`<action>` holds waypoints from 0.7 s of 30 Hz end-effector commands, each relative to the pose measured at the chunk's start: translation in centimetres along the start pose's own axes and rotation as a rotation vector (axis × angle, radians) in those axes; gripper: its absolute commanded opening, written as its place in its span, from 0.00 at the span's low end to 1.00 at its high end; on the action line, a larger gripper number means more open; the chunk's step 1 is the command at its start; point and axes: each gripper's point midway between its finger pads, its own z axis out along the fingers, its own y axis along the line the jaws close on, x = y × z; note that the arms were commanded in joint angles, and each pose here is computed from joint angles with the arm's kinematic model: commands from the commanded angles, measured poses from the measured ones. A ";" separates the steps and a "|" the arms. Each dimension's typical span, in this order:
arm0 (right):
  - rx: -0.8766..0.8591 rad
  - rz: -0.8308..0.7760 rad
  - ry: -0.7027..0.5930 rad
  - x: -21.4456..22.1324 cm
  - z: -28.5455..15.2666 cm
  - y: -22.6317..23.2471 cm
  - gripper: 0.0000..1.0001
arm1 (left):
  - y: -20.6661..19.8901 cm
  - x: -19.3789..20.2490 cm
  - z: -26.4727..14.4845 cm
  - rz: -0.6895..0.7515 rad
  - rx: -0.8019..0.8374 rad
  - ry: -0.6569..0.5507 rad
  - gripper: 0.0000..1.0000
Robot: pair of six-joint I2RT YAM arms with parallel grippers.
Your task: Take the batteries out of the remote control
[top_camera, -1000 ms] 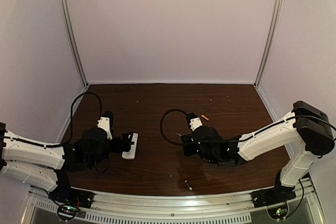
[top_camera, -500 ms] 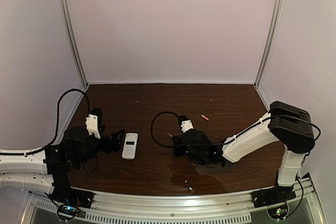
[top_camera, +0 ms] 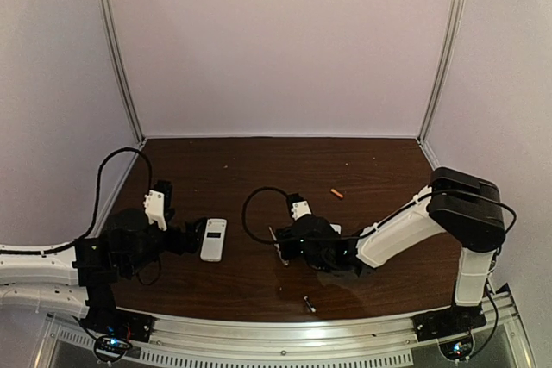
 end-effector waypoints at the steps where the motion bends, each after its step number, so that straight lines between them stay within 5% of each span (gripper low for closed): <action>1: -0.027 0.006 0.013 -0.2 0.1 1.1 0.28 | -0.2 0.0 -0.2 0.013 0.016 -0.003 0.97; 9: -0.043 -0.030 0.000 -2.6 -2.0 1.8 0.44 | 0.1 0.0 -0.3 0.018 0.004 -0.005 0.97; 17: 0.017 -0.094 -0.045 -6.2 -5.8 0.4 0.99 | 0.4 -0.2 -0.4 0.018 -0.008 -0.013 0.97; 21: 0.043 -0.119 -0.071 -7.7 -7.7 -0.6 1.00 | 0.4 -0.3 -0.5 0.020 -0.011 -0.015 0.97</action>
